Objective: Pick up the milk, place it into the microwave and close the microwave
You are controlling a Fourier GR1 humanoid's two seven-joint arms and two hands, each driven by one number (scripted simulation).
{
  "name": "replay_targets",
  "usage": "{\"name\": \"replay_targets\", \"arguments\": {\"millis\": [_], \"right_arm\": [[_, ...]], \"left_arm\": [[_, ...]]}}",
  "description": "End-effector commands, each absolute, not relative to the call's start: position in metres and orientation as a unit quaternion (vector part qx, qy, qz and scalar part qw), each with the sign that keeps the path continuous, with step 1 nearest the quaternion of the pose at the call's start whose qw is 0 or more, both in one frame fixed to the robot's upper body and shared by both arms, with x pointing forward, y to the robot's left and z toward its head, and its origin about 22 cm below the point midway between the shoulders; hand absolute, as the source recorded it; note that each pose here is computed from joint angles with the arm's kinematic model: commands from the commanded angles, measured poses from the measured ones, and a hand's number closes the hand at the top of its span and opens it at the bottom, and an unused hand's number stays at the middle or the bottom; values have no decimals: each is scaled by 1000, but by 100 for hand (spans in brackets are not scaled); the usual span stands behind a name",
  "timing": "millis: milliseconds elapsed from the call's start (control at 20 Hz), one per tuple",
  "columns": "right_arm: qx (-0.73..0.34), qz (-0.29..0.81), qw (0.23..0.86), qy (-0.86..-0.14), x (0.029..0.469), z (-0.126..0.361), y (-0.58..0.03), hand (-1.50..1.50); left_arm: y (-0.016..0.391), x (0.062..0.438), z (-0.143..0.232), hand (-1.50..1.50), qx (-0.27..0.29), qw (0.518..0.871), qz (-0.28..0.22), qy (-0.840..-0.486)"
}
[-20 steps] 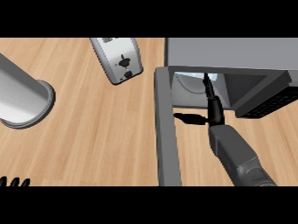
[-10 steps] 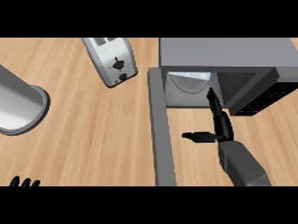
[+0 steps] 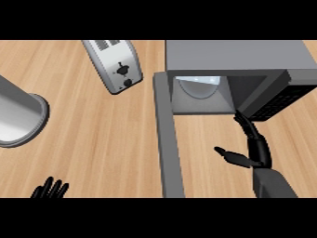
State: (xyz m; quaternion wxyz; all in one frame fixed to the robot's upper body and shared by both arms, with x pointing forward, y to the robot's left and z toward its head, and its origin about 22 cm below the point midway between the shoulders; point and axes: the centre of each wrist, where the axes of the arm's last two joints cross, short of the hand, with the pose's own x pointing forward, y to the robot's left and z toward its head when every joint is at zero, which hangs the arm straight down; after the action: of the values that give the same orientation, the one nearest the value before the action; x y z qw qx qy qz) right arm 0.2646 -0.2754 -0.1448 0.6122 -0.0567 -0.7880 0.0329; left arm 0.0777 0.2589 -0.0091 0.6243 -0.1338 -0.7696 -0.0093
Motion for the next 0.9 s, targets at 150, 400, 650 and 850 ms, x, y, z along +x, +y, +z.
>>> {"name": "replay_targets", "arguments": {"millis": [150, 400, 650, 850], "right_arm": [[-63, 21, 607, -792, 229, -139, -324, 150], [-87, -8, 601, -794, 206, -131, -363, -150], [-77, -45, 603, -793, 176, -126, -393, -150], [-101, -37, 599, -794, 165, -122, -416, -150]], "left_arm": [[225, 101, 1, -150, -172, 637, -103, -744], [215, 130, -23, 150, -164, 617, -170, -750], [188, 159, -33, 150, -178, 628, -166, -739], [167, 182, -36, 150, -122, 628, -157, -752]]}}
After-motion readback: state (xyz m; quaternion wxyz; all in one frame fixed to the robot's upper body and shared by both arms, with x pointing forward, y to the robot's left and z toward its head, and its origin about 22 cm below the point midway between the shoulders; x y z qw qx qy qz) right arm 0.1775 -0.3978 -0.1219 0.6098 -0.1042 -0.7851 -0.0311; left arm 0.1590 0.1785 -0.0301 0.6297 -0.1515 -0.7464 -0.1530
